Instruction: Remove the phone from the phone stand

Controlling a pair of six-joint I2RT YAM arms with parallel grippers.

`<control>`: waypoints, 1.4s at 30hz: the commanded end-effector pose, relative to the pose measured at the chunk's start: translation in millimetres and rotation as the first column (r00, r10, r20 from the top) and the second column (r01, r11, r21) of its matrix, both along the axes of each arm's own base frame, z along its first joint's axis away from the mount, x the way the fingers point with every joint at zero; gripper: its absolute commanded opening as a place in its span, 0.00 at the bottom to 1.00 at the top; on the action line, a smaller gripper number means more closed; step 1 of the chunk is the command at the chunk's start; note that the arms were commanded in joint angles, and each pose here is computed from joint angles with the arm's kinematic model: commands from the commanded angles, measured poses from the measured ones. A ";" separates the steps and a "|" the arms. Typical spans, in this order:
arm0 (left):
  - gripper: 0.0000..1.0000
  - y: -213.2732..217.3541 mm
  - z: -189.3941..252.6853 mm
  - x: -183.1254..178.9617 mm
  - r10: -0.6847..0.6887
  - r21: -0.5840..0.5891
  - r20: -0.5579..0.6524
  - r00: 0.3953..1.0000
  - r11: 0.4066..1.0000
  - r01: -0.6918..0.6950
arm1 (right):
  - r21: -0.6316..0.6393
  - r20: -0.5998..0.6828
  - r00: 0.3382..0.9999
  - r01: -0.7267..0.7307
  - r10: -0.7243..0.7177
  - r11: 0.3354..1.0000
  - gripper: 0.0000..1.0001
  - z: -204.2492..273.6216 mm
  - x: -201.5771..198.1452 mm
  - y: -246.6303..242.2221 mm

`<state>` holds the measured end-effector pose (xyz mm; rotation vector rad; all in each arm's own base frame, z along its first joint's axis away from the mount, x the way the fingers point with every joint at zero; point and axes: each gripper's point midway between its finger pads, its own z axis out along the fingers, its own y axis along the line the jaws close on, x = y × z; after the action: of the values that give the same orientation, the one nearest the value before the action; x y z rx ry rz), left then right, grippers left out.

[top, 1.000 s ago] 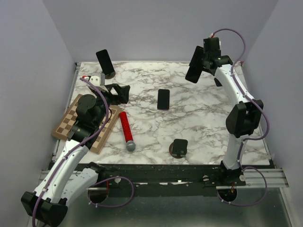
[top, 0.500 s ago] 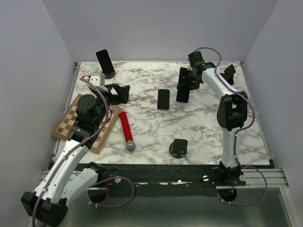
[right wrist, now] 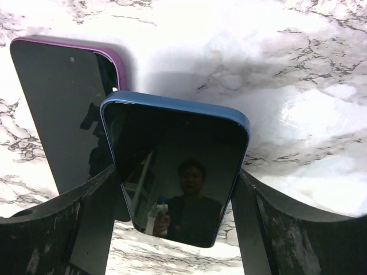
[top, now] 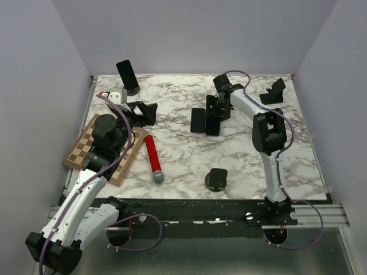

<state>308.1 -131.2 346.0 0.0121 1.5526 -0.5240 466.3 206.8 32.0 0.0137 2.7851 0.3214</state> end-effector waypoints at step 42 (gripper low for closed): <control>0.93 1.5 15.9 -1.8 -0.017 -0.028 0.024 1.000 0.999 0.017 | -0.058 -0.059 0.998 -0.022 0.019 0.998 0.48 -29.7 -6.0 -8.1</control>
<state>309.3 -128.3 346.1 0.0047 1.5531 -0.5286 486.7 199.1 27.6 -0.0202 2.7373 0.2411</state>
